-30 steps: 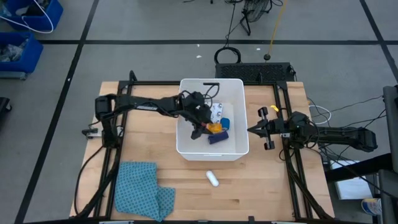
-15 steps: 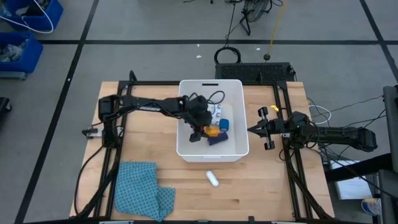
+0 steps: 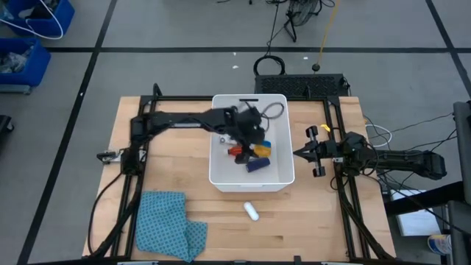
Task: Pick & place medical supplies in basket/bin
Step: Put the orange pill bottle into the white bin
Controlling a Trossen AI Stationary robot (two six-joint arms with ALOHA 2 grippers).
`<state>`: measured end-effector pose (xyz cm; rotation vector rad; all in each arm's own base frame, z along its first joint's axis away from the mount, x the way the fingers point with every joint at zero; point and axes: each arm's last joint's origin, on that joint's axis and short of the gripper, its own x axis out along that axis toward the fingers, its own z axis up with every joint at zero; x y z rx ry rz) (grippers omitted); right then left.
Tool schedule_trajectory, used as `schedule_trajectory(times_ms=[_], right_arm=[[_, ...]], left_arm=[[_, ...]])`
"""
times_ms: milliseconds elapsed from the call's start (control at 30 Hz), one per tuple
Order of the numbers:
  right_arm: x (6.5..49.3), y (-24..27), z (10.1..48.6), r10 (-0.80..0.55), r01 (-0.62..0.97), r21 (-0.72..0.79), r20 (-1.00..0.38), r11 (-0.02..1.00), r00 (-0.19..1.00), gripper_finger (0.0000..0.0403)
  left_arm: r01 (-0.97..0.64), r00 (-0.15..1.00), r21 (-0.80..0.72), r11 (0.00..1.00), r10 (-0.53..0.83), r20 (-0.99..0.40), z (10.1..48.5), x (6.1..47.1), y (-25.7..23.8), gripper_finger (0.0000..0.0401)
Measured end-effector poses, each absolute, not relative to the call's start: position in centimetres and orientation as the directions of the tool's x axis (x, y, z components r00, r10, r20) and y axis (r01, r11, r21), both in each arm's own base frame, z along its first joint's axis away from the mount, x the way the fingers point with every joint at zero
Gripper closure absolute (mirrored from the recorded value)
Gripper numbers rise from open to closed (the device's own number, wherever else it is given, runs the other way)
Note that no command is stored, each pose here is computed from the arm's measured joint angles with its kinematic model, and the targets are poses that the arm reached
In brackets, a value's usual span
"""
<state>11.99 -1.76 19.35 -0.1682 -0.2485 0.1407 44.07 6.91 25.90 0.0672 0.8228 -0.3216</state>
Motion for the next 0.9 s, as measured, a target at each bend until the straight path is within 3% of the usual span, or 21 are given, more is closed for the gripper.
schedule_trajectory(times_ms=[333, 900], right_arm=[[12.0, -1.8, 19.3, 0.163, -0.124, -0.178, 0.225, 0.976, 0.961, 0.0403], [12.0, -1.8, 19.2, 0.162, -0.126, -0.173, 0.216, 0.977, 0.963, 0.0403]], left_arm=[[0.347, 0.421, -0.18, 0.921, -0.324, -0.847, 17.8, 46.2, 4.0, 0.02], [0.395, 0.367, -0.211, 0.894, -0.364, -0.856, 16.8, 46.2, 2.6, 0.0189]])
